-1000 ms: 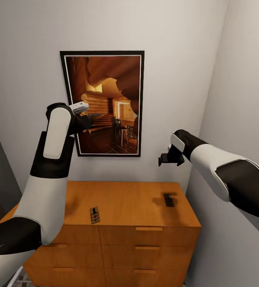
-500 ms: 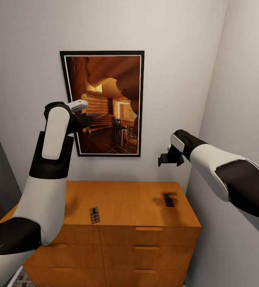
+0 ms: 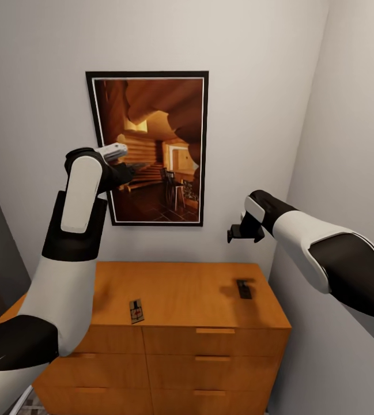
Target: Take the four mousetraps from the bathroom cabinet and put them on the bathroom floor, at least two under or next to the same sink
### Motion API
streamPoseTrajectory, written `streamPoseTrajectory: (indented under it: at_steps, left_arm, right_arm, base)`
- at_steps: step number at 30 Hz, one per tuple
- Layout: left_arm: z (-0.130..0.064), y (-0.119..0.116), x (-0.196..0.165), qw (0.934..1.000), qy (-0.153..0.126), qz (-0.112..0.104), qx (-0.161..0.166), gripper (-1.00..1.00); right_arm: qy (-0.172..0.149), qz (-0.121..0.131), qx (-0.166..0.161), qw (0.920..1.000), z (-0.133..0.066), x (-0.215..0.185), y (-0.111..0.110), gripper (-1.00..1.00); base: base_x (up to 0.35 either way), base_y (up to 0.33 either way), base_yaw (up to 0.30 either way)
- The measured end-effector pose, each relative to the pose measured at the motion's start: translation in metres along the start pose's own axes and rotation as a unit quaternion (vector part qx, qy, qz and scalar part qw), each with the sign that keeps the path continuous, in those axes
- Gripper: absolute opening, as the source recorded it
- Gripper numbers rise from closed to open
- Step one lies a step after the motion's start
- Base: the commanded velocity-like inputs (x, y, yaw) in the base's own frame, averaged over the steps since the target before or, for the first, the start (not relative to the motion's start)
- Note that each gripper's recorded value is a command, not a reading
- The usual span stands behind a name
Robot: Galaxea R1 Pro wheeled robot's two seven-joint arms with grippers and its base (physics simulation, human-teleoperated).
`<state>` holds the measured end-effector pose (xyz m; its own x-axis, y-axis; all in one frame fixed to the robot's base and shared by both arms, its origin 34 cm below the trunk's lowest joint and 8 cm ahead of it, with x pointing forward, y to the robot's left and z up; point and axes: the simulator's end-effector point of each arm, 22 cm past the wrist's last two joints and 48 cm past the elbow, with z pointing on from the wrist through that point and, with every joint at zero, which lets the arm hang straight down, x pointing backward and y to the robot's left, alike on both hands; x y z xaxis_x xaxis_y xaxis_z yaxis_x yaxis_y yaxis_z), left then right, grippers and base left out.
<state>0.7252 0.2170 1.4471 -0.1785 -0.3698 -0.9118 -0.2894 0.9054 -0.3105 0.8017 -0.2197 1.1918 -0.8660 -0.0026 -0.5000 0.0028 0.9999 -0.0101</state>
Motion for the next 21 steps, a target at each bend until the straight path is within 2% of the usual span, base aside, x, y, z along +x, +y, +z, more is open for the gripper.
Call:
streamPoseTrajectory:
  at_steps: [8,21]
  left_arm:
    - [0.001,-0.007,0.008,0.9999,-0.005,0.014,0.003,1.0]
    - [0.008,-0.008,0.019,0.9998,-0.006,0.019,0.003,1.0]
  right_arm:
    - [0.007,0.0,0.0,1.0,0.013,0.008,0.001,1.0]
    - [0.009,0.0,0.001,1.0,0.028,0.012,-0.001,1.0]
  base:
    - [0.0,0.0,0.0]
    - [0.0,0.0,0.0]
